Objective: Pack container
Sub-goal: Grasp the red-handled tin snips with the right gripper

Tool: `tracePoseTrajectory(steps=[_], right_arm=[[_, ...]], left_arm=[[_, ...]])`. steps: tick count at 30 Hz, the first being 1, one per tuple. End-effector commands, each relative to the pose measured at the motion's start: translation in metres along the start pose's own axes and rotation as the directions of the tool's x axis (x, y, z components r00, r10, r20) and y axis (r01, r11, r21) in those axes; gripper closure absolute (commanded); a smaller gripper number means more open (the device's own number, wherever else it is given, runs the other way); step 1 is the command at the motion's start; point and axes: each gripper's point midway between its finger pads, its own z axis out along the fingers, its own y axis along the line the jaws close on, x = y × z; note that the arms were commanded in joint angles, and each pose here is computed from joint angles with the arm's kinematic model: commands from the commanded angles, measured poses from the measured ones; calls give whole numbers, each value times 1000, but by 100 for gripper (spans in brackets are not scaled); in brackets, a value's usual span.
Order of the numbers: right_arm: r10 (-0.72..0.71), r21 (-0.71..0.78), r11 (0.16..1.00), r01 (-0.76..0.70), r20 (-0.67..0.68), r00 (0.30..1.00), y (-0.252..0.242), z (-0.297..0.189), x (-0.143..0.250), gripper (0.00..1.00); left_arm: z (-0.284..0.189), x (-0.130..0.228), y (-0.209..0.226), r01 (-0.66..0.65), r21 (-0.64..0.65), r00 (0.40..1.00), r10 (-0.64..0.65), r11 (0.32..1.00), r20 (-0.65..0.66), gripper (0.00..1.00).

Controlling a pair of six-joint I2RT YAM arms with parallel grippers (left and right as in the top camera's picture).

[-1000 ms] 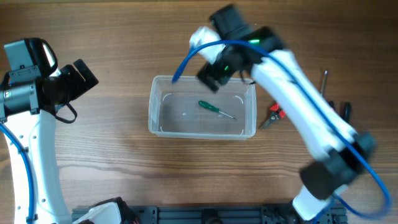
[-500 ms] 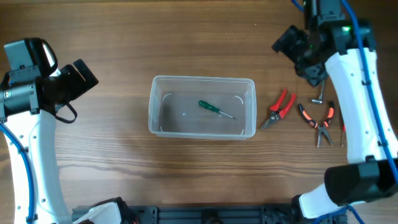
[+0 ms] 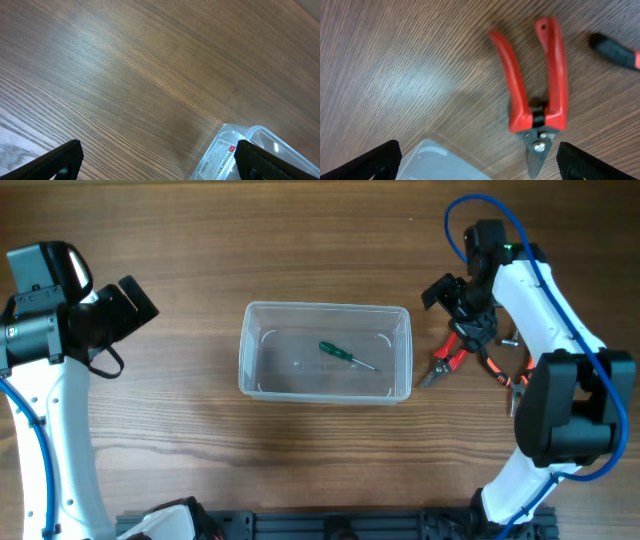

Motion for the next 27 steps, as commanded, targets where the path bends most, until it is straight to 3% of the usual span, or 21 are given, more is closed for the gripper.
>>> tracePoseTrajectory(steps=[1, 12, 21, 27], right_arm=[[-36, 60, 998, 36, -14, 999, -13, 25, -2, 1], [-151, 98, 984, 148, 20, 988, -17, 52, -16, 2], [-197, 89, 977, 194, 26, 980, -14, 52, -18, 5], [-322, 91, 944, 317, 60, 945, -8, 36, -26, 0]], left_arm=[[0, -1, -3, -19, 14, 1000, 19, 1000, -4, 0], [0, -1, -3, -19, 14, 1000, 19, 1000, -5, 0], [0, -1, -3, -18, 14, 1000, 18, 1000, -5, 0], [0, -1, -3, -19, 15, 1000, 19, 1000, -4, 0]])
